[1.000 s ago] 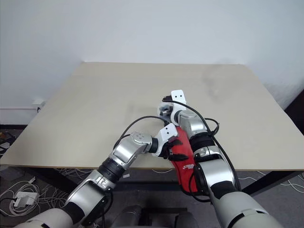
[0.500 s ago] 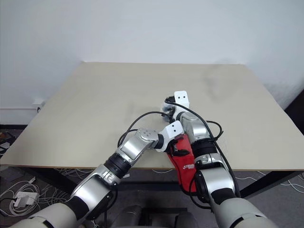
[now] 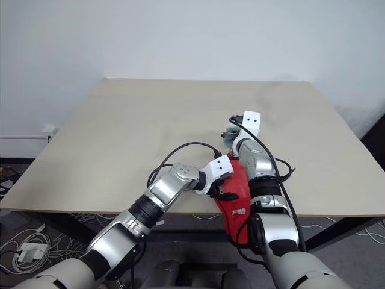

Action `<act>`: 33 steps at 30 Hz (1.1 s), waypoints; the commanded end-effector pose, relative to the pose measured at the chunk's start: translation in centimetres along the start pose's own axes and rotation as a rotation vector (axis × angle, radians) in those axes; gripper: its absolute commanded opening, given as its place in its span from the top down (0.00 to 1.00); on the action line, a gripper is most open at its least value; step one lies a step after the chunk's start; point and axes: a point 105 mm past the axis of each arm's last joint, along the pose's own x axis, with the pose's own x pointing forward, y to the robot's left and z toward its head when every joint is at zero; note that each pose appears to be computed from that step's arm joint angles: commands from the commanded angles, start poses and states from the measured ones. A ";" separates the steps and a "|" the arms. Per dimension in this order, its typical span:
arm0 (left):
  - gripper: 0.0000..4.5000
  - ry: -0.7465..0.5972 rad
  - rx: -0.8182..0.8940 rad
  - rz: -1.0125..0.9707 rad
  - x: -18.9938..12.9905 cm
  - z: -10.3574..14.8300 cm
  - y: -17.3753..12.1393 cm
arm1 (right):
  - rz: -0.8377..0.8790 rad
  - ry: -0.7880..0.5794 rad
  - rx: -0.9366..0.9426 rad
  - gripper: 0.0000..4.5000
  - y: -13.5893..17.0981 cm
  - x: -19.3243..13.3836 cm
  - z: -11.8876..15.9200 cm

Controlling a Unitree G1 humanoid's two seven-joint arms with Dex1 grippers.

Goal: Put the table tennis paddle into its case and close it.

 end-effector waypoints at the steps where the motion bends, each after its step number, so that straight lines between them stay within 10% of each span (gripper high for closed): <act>1: 0.16 0.104 -0.032 -0.017 0.3 -2.8 -0.5 | -0.067 -0.086 0.030 0.99 -2.3 -0.5 2.6; 16: 0.16 0.105 -0.042 -0.012 0.3 -2.8 -0.2 | -0.188 -0.087 0.032 0.99 -11.1 -6.5 3.4; 33: 0.16 0.098 -0.037 -0.015 0.9 -2.4 0.3 | -0.526 0.065 0.551 0.99 -17.9 -15.3 -2.7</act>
